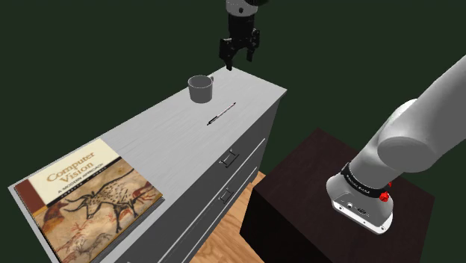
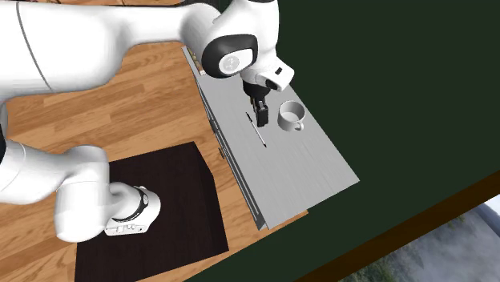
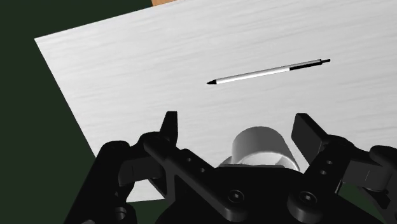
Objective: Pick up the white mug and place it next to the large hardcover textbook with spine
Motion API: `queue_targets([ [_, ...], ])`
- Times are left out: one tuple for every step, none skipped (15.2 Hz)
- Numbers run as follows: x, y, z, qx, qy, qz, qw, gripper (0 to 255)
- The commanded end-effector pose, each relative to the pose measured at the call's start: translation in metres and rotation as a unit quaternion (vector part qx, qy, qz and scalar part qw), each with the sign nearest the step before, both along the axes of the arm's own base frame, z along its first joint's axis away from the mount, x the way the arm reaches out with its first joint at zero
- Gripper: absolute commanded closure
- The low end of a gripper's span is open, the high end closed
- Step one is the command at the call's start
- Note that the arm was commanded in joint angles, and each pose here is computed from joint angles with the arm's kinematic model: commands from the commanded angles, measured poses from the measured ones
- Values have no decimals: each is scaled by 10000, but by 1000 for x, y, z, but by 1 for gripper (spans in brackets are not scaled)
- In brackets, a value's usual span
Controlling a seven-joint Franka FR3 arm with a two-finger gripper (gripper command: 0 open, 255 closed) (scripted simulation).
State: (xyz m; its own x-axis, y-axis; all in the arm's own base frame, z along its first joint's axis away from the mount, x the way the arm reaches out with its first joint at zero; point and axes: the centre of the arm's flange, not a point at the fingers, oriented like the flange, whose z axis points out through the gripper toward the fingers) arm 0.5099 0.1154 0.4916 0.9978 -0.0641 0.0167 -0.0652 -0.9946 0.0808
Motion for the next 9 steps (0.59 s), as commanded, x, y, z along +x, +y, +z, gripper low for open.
queue_targets([
  [21,9,-15,24,21,24,10000,0],
  [31,15,-22,34,31,36,10000,0],
  [41,20,-28,44,42,48,10000,0],
  [51,26,-35,54,52,61,10000,0],
  [61,32,-41,64,62,73,9999,0],
  [71,38,-48,74,72,85,9999,0],
  [81,43,-54,84,82,97,9999,0],
  [91,49,-61,95,93,110,9999,0],
  [101,55,-67,105,103,122,9998,0],
])
